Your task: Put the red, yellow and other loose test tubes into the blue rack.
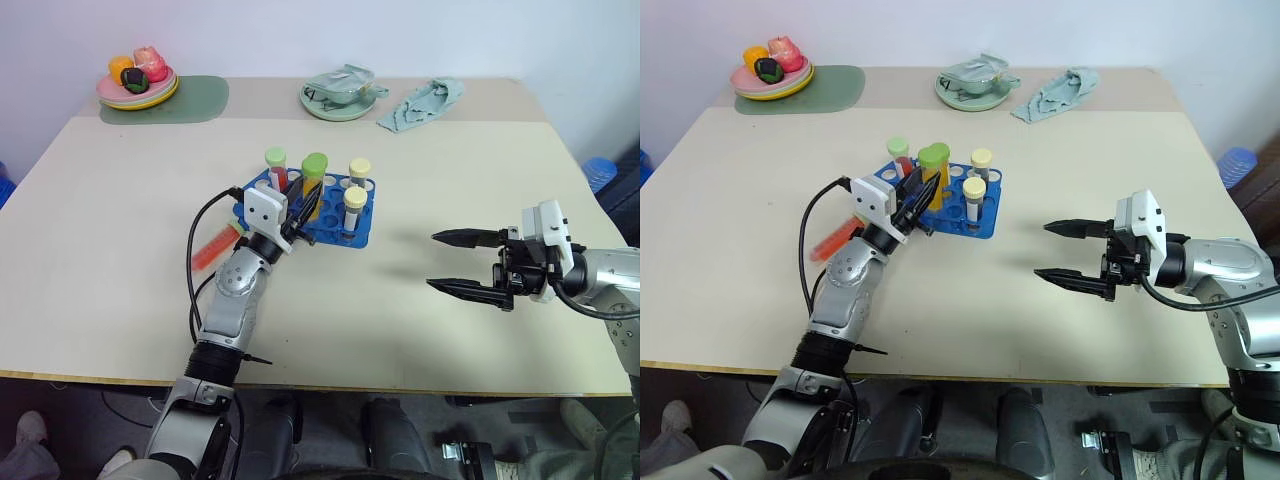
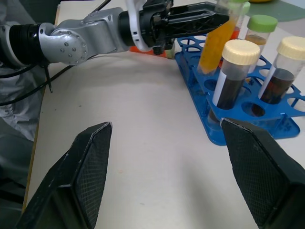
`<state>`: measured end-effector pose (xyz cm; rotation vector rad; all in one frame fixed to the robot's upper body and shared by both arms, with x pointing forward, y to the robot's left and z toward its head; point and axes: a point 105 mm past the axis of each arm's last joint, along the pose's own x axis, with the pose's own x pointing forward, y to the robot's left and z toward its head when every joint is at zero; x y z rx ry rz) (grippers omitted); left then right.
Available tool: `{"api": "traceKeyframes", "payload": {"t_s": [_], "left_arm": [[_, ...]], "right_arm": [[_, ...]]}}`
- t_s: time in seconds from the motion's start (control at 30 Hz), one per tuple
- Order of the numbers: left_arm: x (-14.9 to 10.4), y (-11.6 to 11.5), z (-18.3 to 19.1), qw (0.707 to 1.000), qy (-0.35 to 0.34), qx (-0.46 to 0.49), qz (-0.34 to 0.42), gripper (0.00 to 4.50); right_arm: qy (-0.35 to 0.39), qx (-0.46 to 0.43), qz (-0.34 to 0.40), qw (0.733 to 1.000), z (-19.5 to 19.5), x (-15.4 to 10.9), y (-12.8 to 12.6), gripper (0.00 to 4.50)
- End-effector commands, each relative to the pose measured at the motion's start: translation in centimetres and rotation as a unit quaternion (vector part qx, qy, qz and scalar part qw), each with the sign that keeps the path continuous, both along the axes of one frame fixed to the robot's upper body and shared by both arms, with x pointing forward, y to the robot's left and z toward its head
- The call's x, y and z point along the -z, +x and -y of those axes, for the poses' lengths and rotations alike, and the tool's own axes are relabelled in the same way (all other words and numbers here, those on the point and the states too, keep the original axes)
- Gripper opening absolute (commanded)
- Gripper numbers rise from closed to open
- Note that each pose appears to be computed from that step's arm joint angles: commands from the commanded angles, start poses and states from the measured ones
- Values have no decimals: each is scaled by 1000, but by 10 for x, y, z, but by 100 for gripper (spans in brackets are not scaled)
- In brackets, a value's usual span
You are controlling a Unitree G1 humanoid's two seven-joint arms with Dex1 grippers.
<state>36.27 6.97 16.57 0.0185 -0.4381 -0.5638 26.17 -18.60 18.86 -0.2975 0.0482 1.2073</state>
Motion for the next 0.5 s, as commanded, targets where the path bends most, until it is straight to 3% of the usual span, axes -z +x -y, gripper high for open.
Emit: {"api": "traceKeyframes", "payload": {"t_s": [0.03, 0.23, 0.43, 0.5], "left_arm": [[-3, -2, 3, 1000, 3, 6, 18, 80], [-3, 0, 4, 1000, -8, 4, 18, 80], [-8, 0, -2, 1000, -19, -4, 25, 372], [-14, 0, -6, 999, -16, -19, 35, 372]], "right_arm": [[1, -4, 29, 1000, -1, -13, -4, 372], [2, -3, 30, 1000, -1, -14, -5, 372], [4, -3, 32, 999, -2, -14, -4, 372], [5, -4, 32, 999, -2, -14, -3, 372]]}}
